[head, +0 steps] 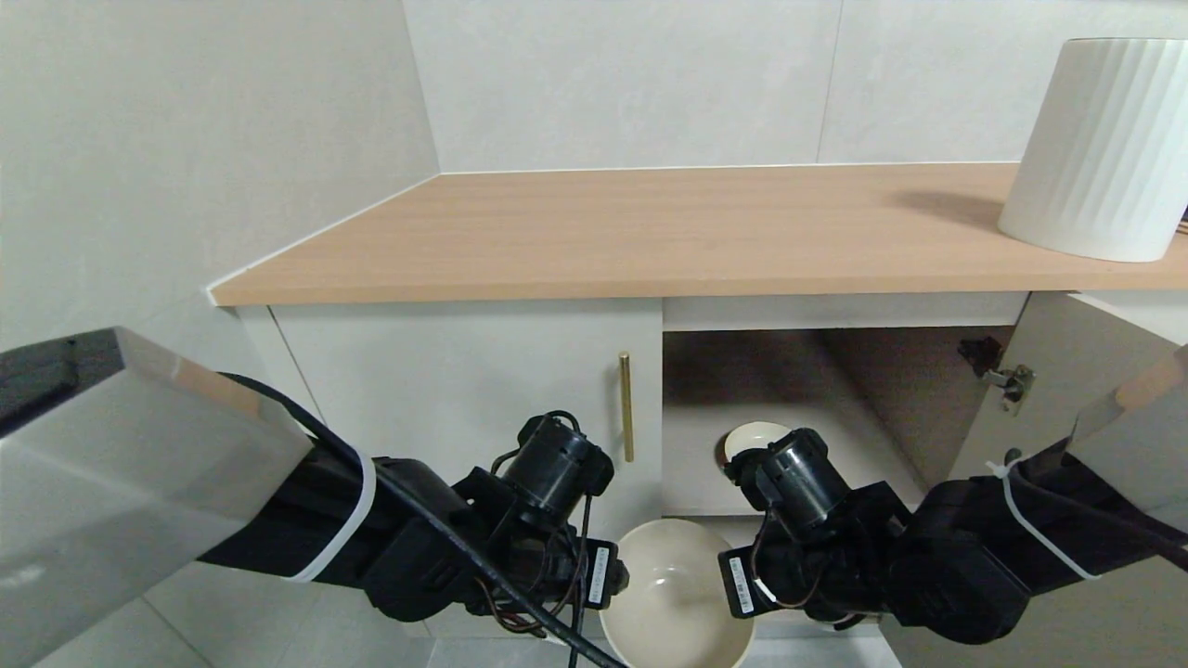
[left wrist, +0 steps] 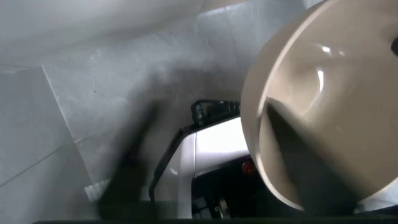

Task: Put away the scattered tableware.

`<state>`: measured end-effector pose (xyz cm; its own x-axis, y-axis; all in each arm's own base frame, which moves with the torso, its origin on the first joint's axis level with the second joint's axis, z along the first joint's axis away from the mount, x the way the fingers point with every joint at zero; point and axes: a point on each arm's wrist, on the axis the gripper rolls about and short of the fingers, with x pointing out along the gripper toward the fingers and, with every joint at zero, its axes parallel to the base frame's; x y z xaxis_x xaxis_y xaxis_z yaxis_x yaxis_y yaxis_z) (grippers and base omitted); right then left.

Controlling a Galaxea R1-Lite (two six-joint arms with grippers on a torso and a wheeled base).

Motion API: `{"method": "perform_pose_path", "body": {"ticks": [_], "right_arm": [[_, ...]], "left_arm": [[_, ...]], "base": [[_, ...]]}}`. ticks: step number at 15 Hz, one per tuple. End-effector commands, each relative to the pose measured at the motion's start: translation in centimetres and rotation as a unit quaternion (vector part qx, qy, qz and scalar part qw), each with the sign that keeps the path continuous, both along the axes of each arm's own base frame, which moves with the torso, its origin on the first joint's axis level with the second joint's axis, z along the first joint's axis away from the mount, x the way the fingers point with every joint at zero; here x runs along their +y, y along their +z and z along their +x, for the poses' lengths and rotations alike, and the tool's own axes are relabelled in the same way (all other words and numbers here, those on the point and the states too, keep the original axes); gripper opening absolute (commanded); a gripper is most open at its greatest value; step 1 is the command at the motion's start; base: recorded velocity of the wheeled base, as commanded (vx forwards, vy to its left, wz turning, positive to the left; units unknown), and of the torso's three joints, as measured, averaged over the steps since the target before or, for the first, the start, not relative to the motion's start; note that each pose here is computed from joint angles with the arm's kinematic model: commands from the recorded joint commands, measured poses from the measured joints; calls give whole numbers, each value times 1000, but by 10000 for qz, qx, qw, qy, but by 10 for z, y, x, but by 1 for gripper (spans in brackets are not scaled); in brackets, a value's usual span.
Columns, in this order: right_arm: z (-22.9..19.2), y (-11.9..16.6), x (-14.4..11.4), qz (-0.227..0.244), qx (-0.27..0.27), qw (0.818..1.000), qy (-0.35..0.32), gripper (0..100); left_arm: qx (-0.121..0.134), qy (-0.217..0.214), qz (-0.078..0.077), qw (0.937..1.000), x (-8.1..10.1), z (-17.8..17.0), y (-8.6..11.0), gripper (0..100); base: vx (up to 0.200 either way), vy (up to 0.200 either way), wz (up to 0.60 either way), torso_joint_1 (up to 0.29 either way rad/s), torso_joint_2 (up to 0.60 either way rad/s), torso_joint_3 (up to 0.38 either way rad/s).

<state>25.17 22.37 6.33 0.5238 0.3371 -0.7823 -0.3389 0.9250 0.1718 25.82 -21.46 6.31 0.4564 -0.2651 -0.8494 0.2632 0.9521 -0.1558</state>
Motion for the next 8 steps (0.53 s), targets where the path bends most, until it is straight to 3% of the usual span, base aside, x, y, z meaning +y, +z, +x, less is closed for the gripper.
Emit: {"method": "perform_pose_path", "body": {"ticks": [1,8], "right_arm": [[0,1,1,41,-22,10000,17,0],[3,-6,-4,-157,64,9999,26,0]], "left_arm": [[-16,0,-42,10000,0,0,1,100],[-27,8,-51,10000,0,1,2,100]], "base": [[0,0,0,0,0,0],[0,0,0,0,0,0]]}}
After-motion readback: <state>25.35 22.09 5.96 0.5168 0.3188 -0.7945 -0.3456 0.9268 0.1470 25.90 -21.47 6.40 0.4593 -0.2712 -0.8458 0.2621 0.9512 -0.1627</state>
